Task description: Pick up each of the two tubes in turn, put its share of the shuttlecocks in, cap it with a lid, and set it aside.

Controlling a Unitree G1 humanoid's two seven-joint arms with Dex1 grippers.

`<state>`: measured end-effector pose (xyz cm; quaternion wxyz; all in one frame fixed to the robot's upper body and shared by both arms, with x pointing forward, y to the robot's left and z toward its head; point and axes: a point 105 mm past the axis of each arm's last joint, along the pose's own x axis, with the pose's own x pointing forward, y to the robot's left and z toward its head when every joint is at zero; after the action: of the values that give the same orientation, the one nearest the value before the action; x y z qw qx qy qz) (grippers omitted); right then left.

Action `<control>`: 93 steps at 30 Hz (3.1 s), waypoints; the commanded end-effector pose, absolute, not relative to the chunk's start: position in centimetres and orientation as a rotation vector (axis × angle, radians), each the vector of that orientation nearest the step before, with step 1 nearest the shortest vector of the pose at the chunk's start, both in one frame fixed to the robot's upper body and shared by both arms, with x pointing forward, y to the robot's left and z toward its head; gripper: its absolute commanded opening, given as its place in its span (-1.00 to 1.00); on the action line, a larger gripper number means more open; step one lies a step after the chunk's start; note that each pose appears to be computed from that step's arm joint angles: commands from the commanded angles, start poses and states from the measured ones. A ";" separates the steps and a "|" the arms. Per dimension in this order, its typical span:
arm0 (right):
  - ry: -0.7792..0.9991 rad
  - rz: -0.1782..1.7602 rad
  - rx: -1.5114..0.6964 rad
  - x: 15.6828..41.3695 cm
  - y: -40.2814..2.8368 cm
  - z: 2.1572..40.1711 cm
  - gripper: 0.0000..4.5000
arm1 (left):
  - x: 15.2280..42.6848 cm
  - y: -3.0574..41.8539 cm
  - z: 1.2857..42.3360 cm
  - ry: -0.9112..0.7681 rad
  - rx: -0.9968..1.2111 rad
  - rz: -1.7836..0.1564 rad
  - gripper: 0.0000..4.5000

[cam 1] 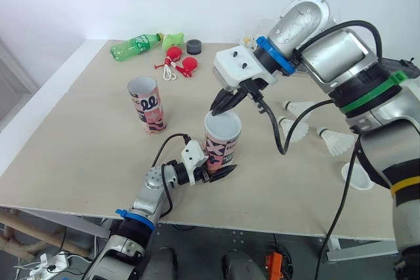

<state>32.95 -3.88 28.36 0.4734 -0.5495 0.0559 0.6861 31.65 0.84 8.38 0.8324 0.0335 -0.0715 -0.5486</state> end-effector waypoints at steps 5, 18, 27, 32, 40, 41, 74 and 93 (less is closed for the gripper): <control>0.150 1.688 -1.405 32.9 -4.5 28.2 -0.96 | 31.0 0.9 5.7 -0.042 0.050 -1.166 0.38; 0.179 1.710 -1.462 32.6 -5.0 26.6 -0.96 | 30.8 0.9 5.7 -0.039 0.046 -1.165 0.38; 0.105 1.727 -1.408 32.3 -4.5 27.6 -0.96 | 30.8 1.0 5.7 -0.037 0.042 -1.165 0.38; 0.050 1.749 -1.326 32.0 -4.4 28.4 -0.96 | 30.8 1.0 5.7 -0.038 0.041 -1.167 0.38; -0.004 1.730 -1.280 32.3 -4.3 29.4 -0.96 | 30.8 1.0 5.7 -0.037 0.040 -1.170 0.38; -0.017 1.730 -1.272 32.2 -4.3 29.6 -0.96 | 30.8 1.0 5.7 -0.037 0.040 -1.171 0.38; 0.095 1.714 -1.270 31.9 -5.1 29.8 -0.96 | 30.8 0.7 5.7 -0.035 0.034 -1.176 0.38; 0.073 1.724 -1.308 32.1 -5.2 29.1 -0.96 | 30.7 0.8 5.7 -0.034 0.033 -1.175 0.38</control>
<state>32.57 -4.99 28.32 0.4795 -0.5298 0.0437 0.6982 31.22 0.64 8.55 0.8264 0.0327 -0.0736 -0.5572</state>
